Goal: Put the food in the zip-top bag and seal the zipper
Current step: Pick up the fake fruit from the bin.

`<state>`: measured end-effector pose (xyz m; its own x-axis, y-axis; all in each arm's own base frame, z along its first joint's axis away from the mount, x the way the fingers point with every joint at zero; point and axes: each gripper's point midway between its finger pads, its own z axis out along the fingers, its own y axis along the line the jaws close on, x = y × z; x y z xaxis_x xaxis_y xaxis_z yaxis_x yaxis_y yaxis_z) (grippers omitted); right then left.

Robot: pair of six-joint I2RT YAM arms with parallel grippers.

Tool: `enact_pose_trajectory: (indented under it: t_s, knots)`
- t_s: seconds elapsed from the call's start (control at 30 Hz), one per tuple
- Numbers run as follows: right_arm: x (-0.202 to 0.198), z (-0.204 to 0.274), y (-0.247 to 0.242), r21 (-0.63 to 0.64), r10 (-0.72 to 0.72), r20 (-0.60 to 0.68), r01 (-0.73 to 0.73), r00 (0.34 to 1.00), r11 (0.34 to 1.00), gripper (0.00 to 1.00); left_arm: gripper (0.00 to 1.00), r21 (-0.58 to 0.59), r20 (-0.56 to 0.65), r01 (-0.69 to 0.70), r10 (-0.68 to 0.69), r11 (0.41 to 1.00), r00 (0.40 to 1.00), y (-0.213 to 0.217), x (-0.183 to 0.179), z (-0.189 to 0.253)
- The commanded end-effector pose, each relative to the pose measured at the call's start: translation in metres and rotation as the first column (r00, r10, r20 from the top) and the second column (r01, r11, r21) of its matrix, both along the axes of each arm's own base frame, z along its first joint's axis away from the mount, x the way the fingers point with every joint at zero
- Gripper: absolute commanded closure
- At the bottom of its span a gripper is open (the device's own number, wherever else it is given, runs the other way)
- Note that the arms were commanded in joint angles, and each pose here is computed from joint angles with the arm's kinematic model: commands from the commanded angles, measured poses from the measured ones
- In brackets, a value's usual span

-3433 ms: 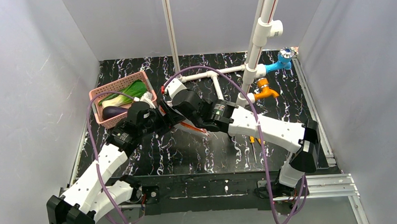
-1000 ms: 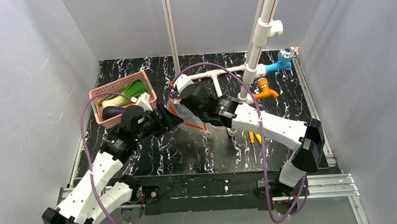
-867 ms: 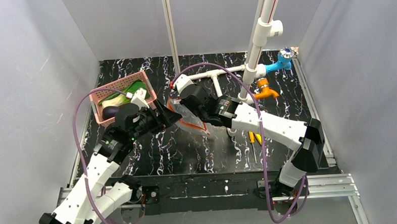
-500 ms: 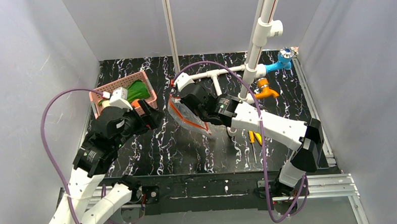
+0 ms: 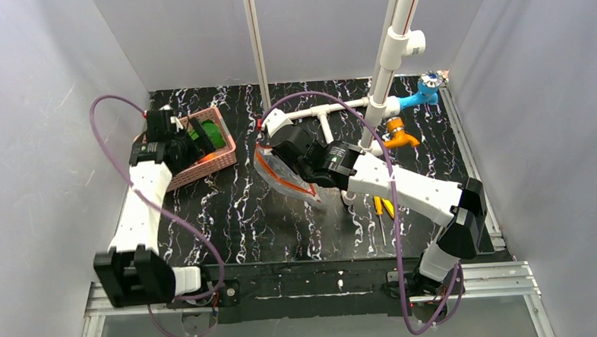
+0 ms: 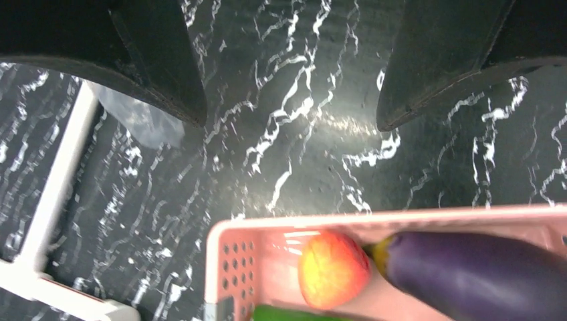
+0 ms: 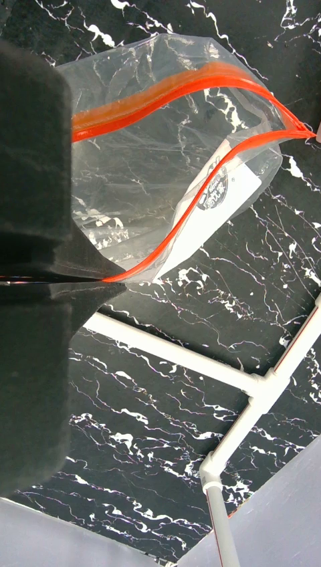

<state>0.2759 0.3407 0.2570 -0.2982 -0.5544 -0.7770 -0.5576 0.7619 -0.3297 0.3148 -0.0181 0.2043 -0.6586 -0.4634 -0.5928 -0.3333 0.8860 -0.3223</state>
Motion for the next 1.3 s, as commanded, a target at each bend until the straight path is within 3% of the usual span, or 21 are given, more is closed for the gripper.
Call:
enact_pose_trajectory:
  t_s: [0.0, 0.2, 0.43, 0.53, 0.7, 1.0, 1.27]
  knots:
    - [0.004, 0.028, 0.006, 0.073, -0.001, 0.043, -0.002, 0.999, 0.997, 0.99, 0.02, 0.063, 0.014, 0.030, -0.031, 0.998, 0.999, 0.018, 0.044, 0.001]
    - [0.003, 0.036, 0.009, 0.102, 0.014, 0.038, -0.018, 0.999, 0.995, 0.99, 0.16, 0.123, -0.083, 0.025, -0.015, 0.992, 0.996, 0.038, 0.090, -0.037]
    - [0.002, 0.030, 0.007, 0.099, 0.021, 0.031, -0.024, 0.999, 0.995, 0.99, 0.26, 0.129, -0.200, 0.086, -0.059, 0.988, 0.978, 0.041, 0.113, -0.073]
    - [0.002, 0.028, 0.007, 0.095, 0.022, 0.027, -0.024, 0.999, 0.995, 0.99, 0.29, 0.087, -0.233, 0.114, -0.091, 0.990, 0.968, 0.033, 0.112, -0.087]
    - [0.002, 0.025, 0.008, 0.085, 0.028, 0.028, -0.030, 0.999, 0.996, 0.99, 0.24, 0.065, -0.310, 0.140, -0.113, 0.988, 0.944, 0.030, 0.101, -0.123]
    - [0.001, 0.023, 0.010, 0.077, 0.034, 0.013, -0.035, 0.999, 0.996, 0.99, 0.30, 0.083, -0.352, 0.148, -0.110, 0.985, 0.929, 0.034, 0.089, -0.150]
    - [0.004, 0.021, 0.010, 0.054, 0.024, 0.014, -0.025, 1.000, 0.998, 0.99, 0.66, 0.077, -0.316, 0.160, -0.129, 0.984, 0.940, 0.031, 0.092, -0.134]
